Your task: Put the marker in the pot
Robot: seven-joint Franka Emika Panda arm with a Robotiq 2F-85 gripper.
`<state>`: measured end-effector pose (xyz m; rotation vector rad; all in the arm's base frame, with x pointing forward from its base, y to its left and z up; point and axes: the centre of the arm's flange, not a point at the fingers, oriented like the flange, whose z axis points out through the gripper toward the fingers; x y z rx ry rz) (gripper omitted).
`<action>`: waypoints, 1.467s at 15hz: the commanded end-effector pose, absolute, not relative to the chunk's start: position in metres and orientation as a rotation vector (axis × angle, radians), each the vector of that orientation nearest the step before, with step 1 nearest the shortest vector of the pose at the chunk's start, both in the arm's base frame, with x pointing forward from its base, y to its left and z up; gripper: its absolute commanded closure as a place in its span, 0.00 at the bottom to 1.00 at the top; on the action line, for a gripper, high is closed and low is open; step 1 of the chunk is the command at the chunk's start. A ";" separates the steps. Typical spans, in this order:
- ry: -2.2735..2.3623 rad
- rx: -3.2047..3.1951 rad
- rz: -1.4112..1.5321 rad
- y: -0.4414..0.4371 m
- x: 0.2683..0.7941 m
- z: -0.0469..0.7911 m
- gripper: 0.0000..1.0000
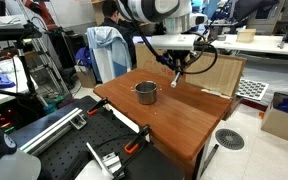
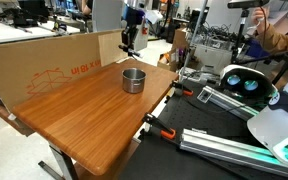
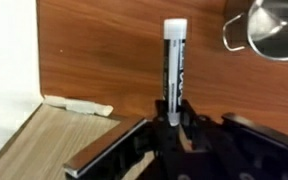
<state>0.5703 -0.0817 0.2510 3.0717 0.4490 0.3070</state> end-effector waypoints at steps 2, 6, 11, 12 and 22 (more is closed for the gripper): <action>0.445 3.073 0.575 -0.057 0.530 0.294 0.95; 0.370 3.097 0.752 -0.031 0.511 0.306 0.95; 0.351 3.102 0.891 -0.007 0.492 0.295 0.95; 0.356 3.120 0.894 -0.003 0.489 0.291 0.95; 0.396 3.143 0.783 -0.011 0.467 0.241 0.95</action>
